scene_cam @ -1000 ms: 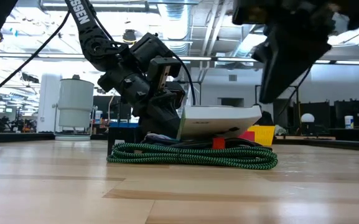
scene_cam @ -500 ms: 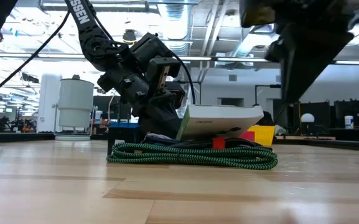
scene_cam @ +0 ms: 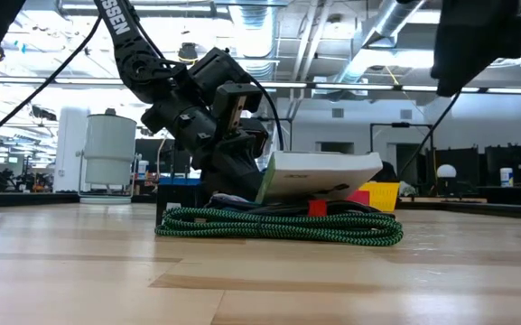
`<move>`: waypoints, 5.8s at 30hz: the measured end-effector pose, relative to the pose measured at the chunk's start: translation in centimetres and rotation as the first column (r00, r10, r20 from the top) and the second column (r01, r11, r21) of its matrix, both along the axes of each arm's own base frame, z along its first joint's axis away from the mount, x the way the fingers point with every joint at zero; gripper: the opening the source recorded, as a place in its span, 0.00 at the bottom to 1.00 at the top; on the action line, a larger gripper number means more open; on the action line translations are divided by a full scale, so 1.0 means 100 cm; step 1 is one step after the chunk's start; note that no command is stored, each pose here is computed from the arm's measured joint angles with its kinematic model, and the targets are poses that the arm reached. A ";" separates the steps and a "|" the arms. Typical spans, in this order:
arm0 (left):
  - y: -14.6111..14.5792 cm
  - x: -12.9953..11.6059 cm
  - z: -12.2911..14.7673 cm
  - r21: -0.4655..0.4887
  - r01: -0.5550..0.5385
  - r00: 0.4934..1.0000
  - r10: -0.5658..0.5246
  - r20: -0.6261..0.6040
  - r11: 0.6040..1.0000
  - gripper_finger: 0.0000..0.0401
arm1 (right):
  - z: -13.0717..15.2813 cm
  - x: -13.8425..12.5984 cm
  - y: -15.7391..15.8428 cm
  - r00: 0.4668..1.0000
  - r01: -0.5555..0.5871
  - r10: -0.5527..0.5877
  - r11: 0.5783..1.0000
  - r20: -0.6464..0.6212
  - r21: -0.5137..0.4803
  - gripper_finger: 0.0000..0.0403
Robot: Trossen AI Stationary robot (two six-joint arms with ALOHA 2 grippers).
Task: Pick and place items into bin
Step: Put the white card reader box into the yellow bin
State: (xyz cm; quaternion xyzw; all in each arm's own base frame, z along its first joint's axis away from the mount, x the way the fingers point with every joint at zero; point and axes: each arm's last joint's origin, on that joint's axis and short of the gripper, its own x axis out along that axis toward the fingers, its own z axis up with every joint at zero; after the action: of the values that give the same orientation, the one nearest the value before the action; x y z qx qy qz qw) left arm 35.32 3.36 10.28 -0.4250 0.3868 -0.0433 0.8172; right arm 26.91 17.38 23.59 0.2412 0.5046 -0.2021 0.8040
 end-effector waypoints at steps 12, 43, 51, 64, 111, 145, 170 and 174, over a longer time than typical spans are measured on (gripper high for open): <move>0.000 0.000 0.000 0.001 0.012 1.000 -0.012 0.004 1.000 0.02 | -0.054 0.002 0.005 0.919 0.247 -0.328 0.912 0.221 0.328 0.50; 0.000 0.000 0.000 0.003 0.012 1.000 -0.012 0.004 1.000 0.02 | -0.062 0.014 -0.026 0.831 0.441 -0.534 0.805 0.159 0.397 0.57; 0.000 0.000 0.000 0.005 0.013 1.000 -0.013 0.005 1.000 0.02 | -0.075 0.011 -0.028 0.832 0.421 -0.534 0.786 0.153 0.453 0.57; 0.000 0.000 0.000 0.006 0.012 1.000 -0.012 0.005 1.000 0.02 | -0.081 0.020 -0.045 0.826 0.366 -0.524 0.777 0.205 0.511 0.57; 0.000 0.000 0.000 0.007 0.012 1.000 -0.012 0.005 1.000 0.02 | -0.118 0.052 -0.038 0.850 0.225 -0.469 0.734 0.239 0.641 0.08; 0.004 -0.008 0.050 0.003 -0.034 0.995 0.034 0.092 0.999 0.02 | -0.015 0.021 -0.098 0.847 0.018 -0.224 0.918 0.481 0.396 0.08; 0.002 -0.067 0.193 0.159 -0.114 0.835 0.008 0.550 0.981 0.02 | 0.062 -0.107 -0.281 0.731 0.335 -0.393 0.919 0.558 0.208 0.08; 0.001 -0.078 0.208 0.205 -0.140 0.794 -0.014 0.608 0.969 0.02 | 0.046 -0.114 -0.315 0.757 0.318 -0.408 0.912 0.510 0.259 0.08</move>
State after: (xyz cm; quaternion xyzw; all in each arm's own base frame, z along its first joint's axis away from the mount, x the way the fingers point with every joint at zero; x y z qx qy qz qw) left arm 27.52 3.46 31.08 -0.2999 0.0935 -0.1024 0.9438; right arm 15.52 -14.12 28.21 0.4448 0.2074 -0.2356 0.8388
